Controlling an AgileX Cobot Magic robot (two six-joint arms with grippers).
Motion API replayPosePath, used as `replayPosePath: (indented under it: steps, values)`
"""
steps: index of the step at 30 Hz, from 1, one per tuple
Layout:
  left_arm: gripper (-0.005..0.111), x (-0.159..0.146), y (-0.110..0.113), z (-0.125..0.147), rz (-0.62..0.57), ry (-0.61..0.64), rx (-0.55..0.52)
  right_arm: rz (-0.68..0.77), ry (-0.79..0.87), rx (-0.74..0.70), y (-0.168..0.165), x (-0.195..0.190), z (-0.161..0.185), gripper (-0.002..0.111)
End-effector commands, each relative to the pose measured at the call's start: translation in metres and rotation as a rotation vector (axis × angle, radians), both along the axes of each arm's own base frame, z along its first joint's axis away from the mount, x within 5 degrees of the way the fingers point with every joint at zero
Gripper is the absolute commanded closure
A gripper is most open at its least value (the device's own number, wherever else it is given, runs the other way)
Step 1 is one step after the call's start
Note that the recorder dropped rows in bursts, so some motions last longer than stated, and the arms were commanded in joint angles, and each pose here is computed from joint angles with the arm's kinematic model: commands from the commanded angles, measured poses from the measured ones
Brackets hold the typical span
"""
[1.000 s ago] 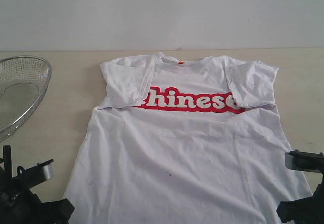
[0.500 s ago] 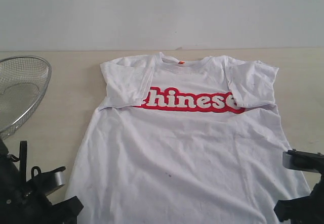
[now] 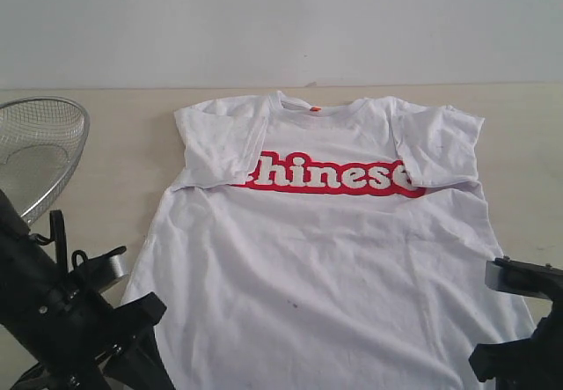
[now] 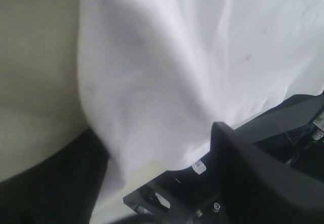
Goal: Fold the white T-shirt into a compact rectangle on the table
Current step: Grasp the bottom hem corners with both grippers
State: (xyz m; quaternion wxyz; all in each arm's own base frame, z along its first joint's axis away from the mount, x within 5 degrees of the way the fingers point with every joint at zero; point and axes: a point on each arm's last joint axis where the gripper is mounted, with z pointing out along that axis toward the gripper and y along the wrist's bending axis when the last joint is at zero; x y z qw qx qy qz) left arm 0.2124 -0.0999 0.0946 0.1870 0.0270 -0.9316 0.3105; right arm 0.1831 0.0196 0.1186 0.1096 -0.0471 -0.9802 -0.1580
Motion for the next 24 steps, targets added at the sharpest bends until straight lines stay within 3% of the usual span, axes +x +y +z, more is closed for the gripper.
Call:
replayPosePath:
  steps: [1, 16, 24]
  values:
    - [0.05, 0.008, 0.004, -0.011, -0.005, -0.113, 0.085, 0.0, -0.019, -0.004, -0.001, 0.001, -0.003, 0.058]
    - [0.05, 0.016, -0.015, -0.004, -0.041, -0.162, 0.052, -0.001, -0.018, -0.001, -0.001, 0.001, -0.003, 0.058]
    - [0.05, 0.023, -0.021, 0.0, -0.063, -0.173, 0.101, 0.0, -0.016, 0.0, 0.0, 0.001, -0.003, 0.058]
